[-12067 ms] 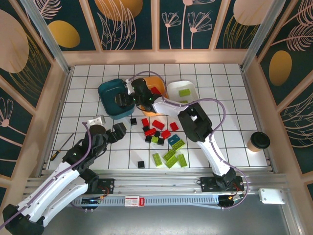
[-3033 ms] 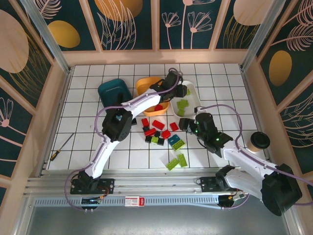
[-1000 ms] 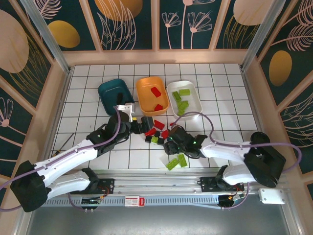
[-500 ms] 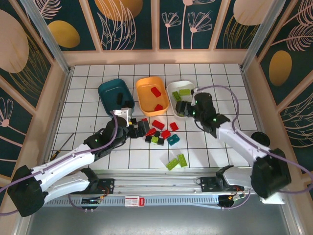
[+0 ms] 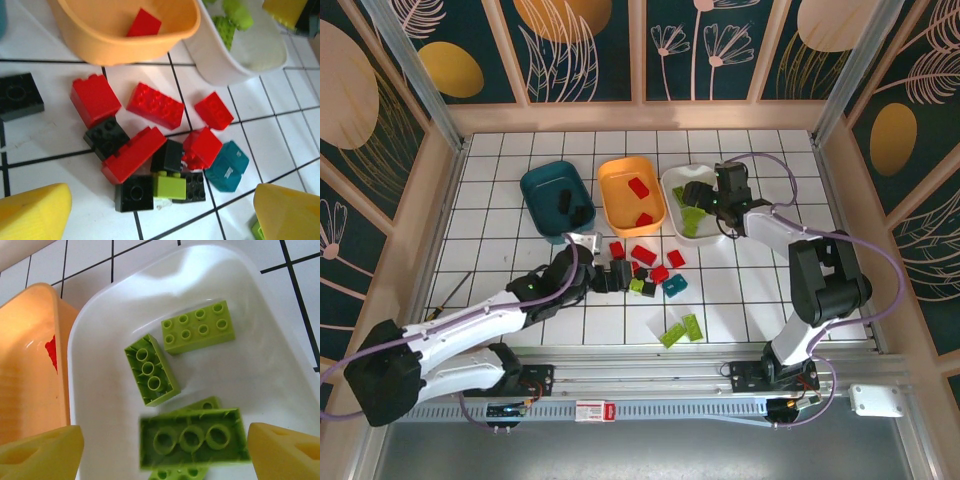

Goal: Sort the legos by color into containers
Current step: Place the lego in the container, then pick up the lego from the middle-left of the table.

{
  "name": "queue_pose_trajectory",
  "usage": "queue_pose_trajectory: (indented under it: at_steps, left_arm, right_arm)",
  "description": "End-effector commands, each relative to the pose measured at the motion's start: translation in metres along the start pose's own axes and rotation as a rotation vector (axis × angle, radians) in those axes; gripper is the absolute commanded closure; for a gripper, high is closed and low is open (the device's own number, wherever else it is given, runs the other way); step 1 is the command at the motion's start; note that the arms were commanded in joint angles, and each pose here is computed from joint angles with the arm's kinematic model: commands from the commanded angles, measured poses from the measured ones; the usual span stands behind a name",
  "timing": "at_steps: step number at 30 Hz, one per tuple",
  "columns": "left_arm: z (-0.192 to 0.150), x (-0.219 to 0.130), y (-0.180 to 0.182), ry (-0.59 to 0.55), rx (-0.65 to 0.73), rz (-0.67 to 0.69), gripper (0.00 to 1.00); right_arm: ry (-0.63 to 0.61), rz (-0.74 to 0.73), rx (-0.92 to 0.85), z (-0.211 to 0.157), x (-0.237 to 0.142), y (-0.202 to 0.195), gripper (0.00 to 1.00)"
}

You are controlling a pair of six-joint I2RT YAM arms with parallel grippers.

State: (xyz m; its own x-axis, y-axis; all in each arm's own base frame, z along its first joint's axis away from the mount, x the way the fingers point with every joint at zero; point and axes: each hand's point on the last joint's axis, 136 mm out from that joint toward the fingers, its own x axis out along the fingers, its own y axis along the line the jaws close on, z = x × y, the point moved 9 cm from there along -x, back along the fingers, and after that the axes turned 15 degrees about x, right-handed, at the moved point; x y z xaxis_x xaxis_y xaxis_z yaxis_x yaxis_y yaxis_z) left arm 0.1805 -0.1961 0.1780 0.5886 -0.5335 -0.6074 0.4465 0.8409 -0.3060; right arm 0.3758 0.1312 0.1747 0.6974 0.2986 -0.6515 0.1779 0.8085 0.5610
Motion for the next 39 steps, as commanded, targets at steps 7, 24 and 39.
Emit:
queue_pose_trajectory:
  at_steps: [7,24,39]
  left_arm:
    - [-0.008,0.022,-0.048,0.098,0.191,-0.034,0.14]
    - [-0.1,0.065,-0.148,0.396,0.658,-0.11,0.27]
    - [-0.12,0.089,-0.14,0.454,0.731,0.003,0.5]
  right_arm:
    - [-0.07,0.061,-0.096,-0.012,-0.042,0.028,0.13]
    - [-0.058,0.054,-0.086,-0.052,-0.077,0.001,0.12]
    - [-0.102,0.075,-0.077,-0.043,-0.092,-0.001,0.12]
